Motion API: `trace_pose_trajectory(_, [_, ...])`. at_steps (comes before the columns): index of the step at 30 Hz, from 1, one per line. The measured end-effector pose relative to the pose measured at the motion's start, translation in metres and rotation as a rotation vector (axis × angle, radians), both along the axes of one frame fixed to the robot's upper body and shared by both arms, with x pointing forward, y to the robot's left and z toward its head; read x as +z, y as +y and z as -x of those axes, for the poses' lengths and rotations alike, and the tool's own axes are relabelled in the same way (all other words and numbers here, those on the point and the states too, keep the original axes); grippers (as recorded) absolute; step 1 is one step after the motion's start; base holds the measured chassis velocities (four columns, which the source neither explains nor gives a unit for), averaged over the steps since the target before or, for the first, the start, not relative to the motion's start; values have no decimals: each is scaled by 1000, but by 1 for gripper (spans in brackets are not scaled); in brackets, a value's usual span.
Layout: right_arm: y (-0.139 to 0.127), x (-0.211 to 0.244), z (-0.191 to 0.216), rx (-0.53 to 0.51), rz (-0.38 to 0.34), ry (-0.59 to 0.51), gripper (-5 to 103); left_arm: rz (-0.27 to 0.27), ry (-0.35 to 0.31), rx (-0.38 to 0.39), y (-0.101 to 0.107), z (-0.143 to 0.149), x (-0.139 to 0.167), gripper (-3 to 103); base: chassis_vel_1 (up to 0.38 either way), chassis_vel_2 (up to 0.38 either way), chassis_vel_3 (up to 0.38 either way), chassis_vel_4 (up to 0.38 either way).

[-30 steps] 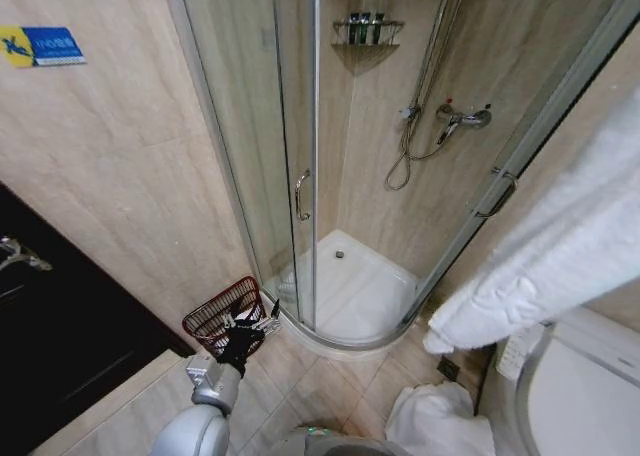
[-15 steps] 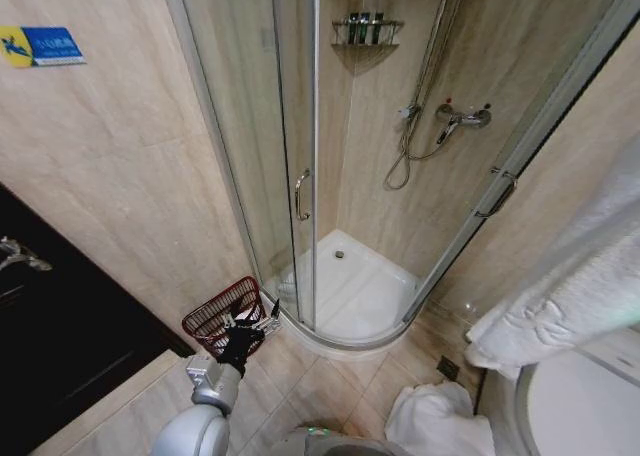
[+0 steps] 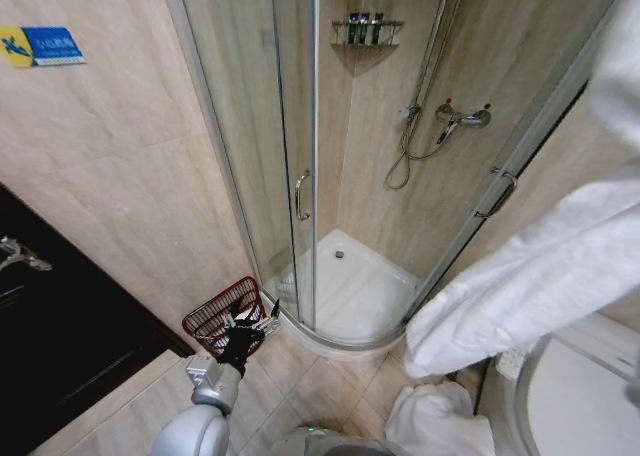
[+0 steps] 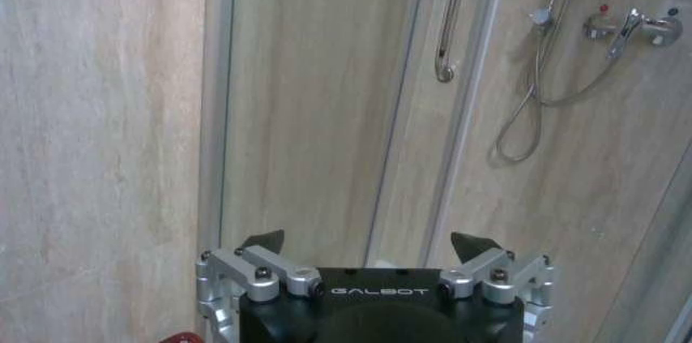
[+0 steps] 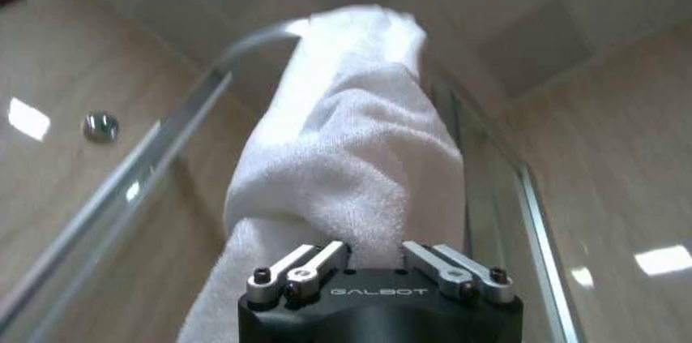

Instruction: Discard the used towel into the hamper.

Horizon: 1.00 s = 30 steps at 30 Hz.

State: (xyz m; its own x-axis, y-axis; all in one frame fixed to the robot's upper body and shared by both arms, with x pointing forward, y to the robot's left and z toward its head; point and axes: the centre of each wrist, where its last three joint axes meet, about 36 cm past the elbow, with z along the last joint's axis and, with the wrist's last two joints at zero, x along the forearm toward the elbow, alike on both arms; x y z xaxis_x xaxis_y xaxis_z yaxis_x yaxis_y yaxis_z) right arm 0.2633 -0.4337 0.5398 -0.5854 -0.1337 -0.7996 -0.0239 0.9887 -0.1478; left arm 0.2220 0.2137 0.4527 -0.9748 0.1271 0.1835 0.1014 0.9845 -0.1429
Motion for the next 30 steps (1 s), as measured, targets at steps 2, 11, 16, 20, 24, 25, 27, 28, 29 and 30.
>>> trace_pose_trajectory(2, [-2,-12,-3,-5,-3,16,8,0,0,0,0,0,0,100,0,0,0,0])
trace_pose_trajectory(11, [10,-25,3,-12,41,43,8,0,0,0,0,0,0,100,0,0,0,0])
trace_pose_trajectory(16, [21,-19,10,4,50,23,8,0,0,0,0,0,0,100,0,0,0,0])
trace_pose_trajectory(20, [32,-5,19,14,71,-12,8,0,0,0,0,0,0,100,0,0,0,0])
trace_pose_trajectory(24, [37,4,23,18,85,-36,8,0,0,0,0,0,0,100,0,0,0,0])
trace_pose_trajectory(25, [38,7,23,18,88,-47,8,0,0,0,0,0,0,100,0,0,0,0])
trace_pose_trajectory(27, [38,9,22,15,86,-52,8,0,0,0,0,0,0,100,0,0,0,0])
trace_pose_trajectory(28, [39,11,22,12,81,-55,8,0,0,0,0,0,0,100,0,0,0,0])
trace_pose_trajectory(29, [39,11,22,12,81,-55,8,0,0,0,0,0,0,100,0,0,0,0])
trace_pose_trajectory(30, [39,13,22,8,76,-58,8,0,0,0,0,0,0,100,0,0,0,0])
